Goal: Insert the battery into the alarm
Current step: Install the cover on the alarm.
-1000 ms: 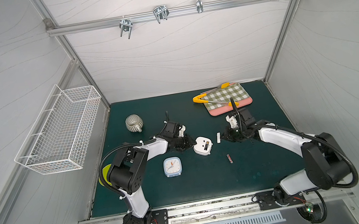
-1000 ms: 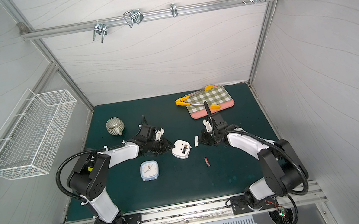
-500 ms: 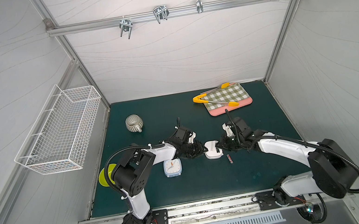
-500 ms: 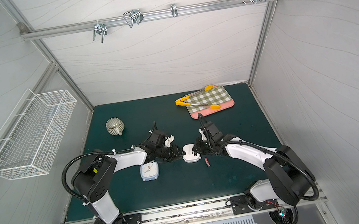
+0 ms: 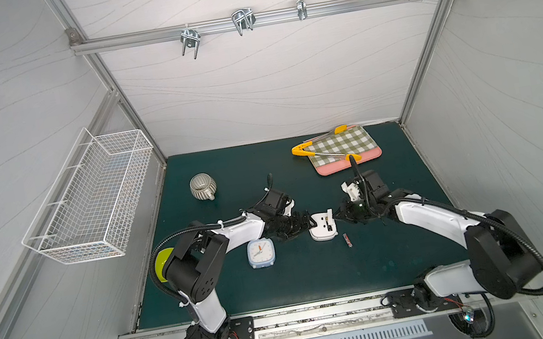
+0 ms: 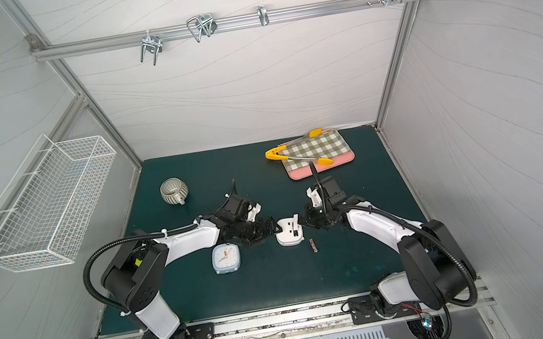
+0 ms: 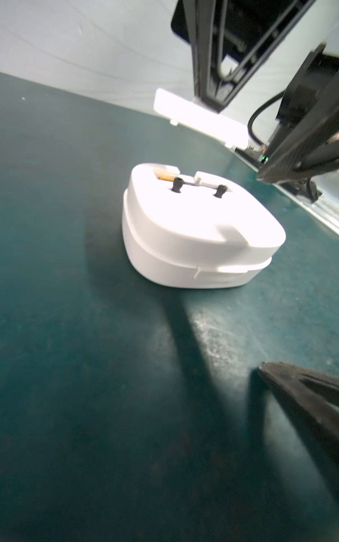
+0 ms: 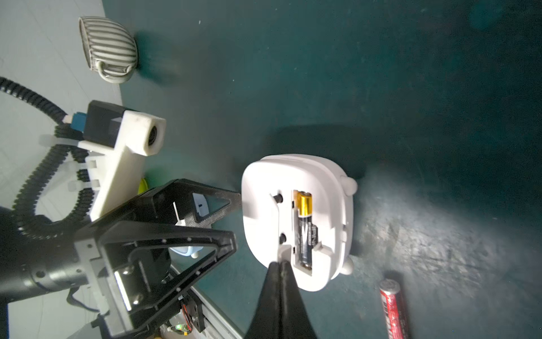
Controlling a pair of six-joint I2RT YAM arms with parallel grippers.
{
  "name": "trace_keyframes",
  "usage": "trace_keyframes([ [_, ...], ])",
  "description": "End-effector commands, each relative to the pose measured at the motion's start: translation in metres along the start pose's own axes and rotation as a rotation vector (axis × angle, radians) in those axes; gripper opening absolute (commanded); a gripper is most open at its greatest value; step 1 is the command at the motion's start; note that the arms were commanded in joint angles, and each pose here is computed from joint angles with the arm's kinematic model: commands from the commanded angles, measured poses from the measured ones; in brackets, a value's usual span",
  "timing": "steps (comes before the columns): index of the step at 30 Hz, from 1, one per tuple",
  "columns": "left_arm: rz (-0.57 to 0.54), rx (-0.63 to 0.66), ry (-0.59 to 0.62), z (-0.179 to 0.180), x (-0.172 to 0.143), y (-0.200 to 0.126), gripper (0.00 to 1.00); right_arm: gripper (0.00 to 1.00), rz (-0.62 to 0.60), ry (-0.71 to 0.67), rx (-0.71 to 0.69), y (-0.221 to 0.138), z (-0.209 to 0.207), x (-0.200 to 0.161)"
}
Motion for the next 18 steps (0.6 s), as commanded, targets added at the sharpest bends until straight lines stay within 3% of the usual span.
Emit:
trace_keyframes([
  [1,0.015,0.024,0.020,-0.003,0.000,0.003,0.98,0.00,0.074,-0.030,0.013,0.003,0.000,-0.008],
  [5,0.025,0.015,0.020,-0.005,-0.001,0.009,0.97,0.00,0.089,-0.024,-0.002,0.008,-0.005,-0.008],
  [15,0.055,0.029,0.022,0.000,-0.004,0.017,0.77,0.00,0.106,-0.042,-0.057,0.011,-0.018,-0.003],
  [18,0.062,0.032,0.019,0.002,-0.005,0.019,0.75,0.00,0.110,-0.044,-0.058,0.012,-0.019,-0.001],
])
Point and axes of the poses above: each gripper's point midway between its finger pads, its own y axis out along the fingers, its own z axis along the line the jaws close on, x = y × z, the point moved 2 cm from there along -y, back along the fingers, and after that the axes turned 12 degrees about y, right-handed, at the moved point
